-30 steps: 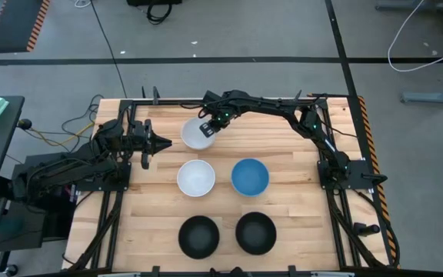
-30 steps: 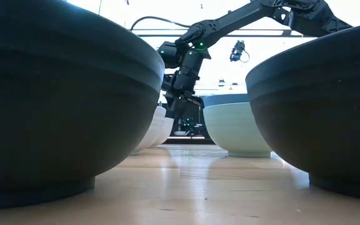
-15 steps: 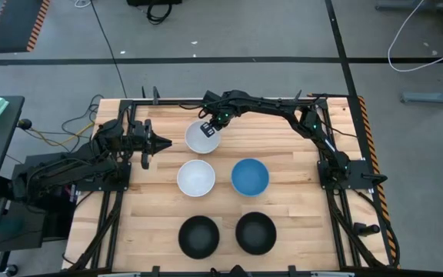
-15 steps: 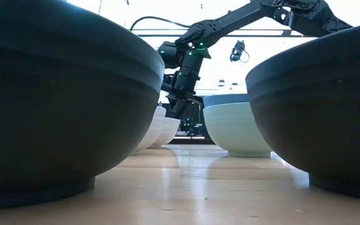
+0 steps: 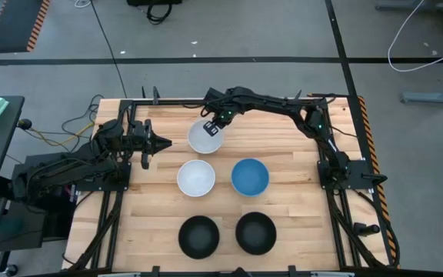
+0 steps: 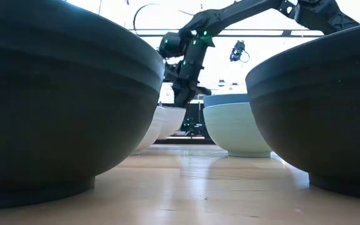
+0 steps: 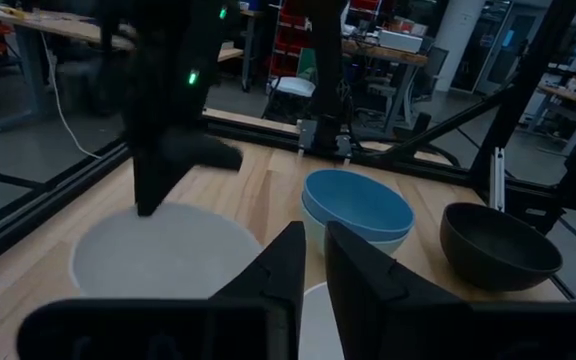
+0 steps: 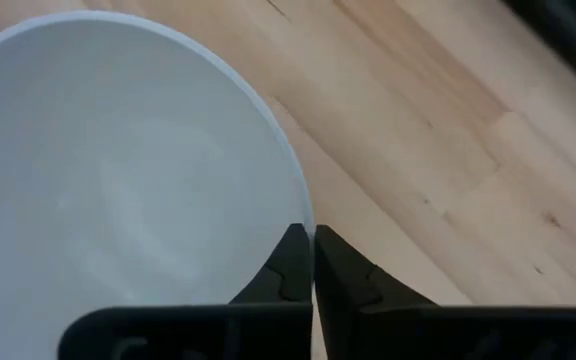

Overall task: Nest bowls inside each other
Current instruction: Stack the top white bowl on the blue bowl, then stack the white bowl on the stacked white bowl

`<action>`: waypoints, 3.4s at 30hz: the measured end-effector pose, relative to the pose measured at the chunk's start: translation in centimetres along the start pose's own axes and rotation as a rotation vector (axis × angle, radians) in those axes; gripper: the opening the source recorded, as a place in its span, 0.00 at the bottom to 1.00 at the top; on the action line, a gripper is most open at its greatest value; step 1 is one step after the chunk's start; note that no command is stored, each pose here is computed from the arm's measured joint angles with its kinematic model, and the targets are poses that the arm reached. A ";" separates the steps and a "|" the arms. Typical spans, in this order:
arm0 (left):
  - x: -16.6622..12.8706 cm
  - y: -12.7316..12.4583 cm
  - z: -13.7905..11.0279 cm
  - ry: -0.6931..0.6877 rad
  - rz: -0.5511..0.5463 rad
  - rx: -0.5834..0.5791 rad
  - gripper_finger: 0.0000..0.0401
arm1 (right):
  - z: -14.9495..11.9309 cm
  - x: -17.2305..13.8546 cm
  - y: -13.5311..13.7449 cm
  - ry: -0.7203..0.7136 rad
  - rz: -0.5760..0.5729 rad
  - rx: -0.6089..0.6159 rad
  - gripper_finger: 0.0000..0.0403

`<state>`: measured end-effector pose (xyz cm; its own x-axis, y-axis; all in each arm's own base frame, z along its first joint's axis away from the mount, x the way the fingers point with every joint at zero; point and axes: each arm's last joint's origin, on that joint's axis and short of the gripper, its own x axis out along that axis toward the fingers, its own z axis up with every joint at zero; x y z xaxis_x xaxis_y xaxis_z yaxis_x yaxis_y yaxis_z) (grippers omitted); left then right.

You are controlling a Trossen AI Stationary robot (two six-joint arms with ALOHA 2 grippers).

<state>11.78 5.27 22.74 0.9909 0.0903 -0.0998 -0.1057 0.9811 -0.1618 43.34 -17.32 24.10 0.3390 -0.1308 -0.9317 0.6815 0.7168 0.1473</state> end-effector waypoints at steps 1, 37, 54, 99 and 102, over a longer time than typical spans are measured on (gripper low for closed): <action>0.0 0.0 0.0 0.000 0.000 0.000 0.12 | 0.0 -0.7 0.2 -0.011 0.003 -0.006 0.01; 0.0 0.0 -0.1 0.007 0.001 -0.028 0.14 | -15.0 -17.1 8.4 0.093 -0.157 -0.142 0.01; 0.0 0.0 -0.4 0.034 0.004 -0.043 0.14 | -18.7 -11.9 7.0 0.207 -0.164 -0.174 0.01; 0.0 0.0 -0.3 0.033 0.004 -0.043 0.13 | -20.0 -7.4 2.2 0.108 -0.061 -0.098 0.19; 0.0 0.1 -0.4 0.036 0.006 -0.091 0.13 | -20.2 -8.5 2.1 0.082 -0.037 -0.092 0.21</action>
<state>11.77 5.26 22.36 0.9868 0.0878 -0.1357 -0.1198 0.9610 -0.2494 28.84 -0.85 25.64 0.2583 -0.1043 -0.9604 0.6284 0.7732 0.0851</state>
